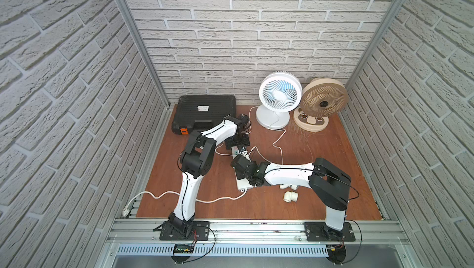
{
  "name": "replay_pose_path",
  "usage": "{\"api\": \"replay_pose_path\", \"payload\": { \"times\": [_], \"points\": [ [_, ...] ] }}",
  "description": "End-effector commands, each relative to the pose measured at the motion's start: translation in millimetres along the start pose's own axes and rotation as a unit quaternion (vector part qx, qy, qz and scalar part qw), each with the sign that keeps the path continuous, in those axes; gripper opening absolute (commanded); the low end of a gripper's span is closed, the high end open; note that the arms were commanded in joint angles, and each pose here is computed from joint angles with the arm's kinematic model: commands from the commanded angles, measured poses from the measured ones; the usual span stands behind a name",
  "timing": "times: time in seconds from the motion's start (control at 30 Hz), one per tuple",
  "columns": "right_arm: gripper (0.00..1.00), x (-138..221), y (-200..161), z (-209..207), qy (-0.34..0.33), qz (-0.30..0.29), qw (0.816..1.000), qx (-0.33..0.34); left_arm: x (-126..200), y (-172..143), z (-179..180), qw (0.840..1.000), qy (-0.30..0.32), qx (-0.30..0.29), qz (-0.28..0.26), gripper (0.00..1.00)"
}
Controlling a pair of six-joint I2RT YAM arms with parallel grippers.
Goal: Unplug the desk fan from the power strip
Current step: Remove the plug from the socket.
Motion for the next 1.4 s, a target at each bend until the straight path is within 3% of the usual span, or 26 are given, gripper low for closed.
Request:
{"api": "replay_pose_path", "payload": {
  "times": [0.0,0.37,0.6,0.73,1.07,1.37],
  "points": [
    [0.03,-6,-3,2,0.017,0.018,1.0,-0.009,-72,-26,20,0.996,0.029,0.005,0.089,0.0],
    [0.03,7,0,21,-0.032,-0.021,0.997,0.064,-68,-24,17,0.996,0.031,-0.003,0.085,0.0],
    [0.02,7,-1,23,-0.03,-0.021,0.997,0.067,-65,-24,16,0.996,0.032,-0.007,0.083,0.0],
    [0.03,6,-1,20,-0.022,-0.02,0.998,0.057,-63,-24,16,0.996,0.033,-0.008,0.082,0.0],
    [0.03,-6,-3,-8,0.044,0.028,0.997,-0.054,-55,-23,16,0.997,0.029,-0.012,0.072,0.0],
    [0.03,-7,-3,-4,0.043,0.034,0.997,-0.05,-53,-24,14,0.997,0.028,-0.014,0.069,0.0]
  ]
}}
Point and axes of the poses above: each gripper's point midway between its finger pads, its own x axis back along the fingers, its own z axis along the line the jaws close on, y = z × x, the point moved 9 cm from there along x, back along the fingers, and after that the axes turned 8 degrees about -x, right-handed, at the moved point
